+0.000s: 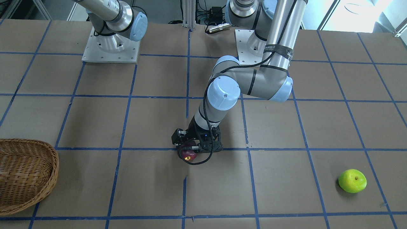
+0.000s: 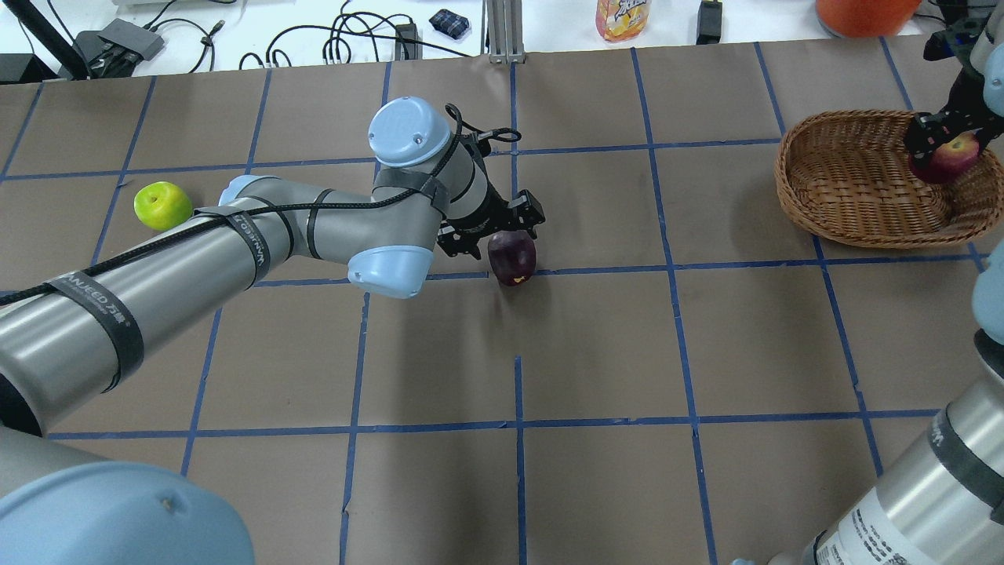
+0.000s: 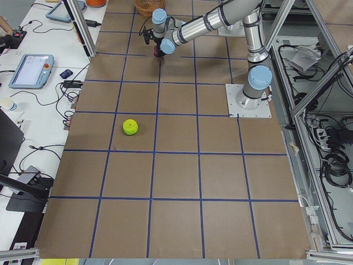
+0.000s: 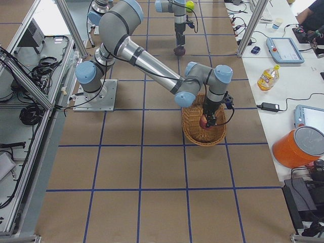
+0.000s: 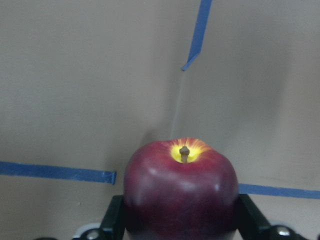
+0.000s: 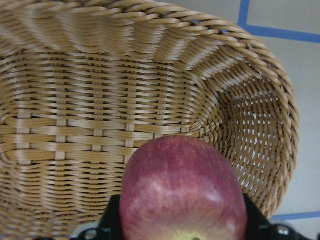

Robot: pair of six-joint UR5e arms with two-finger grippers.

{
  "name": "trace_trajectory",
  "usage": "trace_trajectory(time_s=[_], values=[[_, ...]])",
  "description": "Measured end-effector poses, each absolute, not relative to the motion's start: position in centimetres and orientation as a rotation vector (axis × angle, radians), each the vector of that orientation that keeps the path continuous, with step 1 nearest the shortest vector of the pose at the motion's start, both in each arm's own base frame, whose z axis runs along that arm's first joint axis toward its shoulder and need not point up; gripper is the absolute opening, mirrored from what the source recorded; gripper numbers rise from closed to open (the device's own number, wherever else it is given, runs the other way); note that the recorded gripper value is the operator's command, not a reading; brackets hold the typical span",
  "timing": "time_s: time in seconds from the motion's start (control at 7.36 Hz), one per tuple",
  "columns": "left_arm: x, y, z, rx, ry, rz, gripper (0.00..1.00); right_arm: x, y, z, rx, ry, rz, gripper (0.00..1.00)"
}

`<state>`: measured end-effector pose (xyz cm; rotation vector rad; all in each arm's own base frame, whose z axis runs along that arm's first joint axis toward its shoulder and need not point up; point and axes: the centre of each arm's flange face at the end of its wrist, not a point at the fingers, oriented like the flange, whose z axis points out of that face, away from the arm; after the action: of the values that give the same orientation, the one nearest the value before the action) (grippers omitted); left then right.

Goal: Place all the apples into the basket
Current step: 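Release red apple in basket while left sets down dark red apple, then move the left gripper over the green apple while the right gripper returns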

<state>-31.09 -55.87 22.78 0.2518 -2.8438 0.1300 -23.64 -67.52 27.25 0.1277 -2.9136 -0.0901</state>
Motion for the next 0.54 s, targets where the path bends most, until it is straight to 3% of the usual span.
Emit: trace_trajectory(time_s=[0.14,0.27,0.41,0.54], values=[[-29.6,-56.7,24.9,0.188,-2.88,0.175,1.0,-24.3,-67.6,26.2,0.132,-2.913,-0.098,0.02],[-27.6,-57.8,28.1,0.17,-2.912,0.164,1.0,-24.7,-67.6,25.4,0.131,-2.916,-0.107,0.23],[-23.7,-59.5,32.0,0.181,-2.94,0.111,1.0,-25.1,-67.6,24.7,0.13,-2.919,-0.118,0.53],[-17.8,-61.4,35.3,0.176,-2.962,0.068,1.0,-25.3,-67.7,24.0,0.137,-2.923,-0.13,0.9]])
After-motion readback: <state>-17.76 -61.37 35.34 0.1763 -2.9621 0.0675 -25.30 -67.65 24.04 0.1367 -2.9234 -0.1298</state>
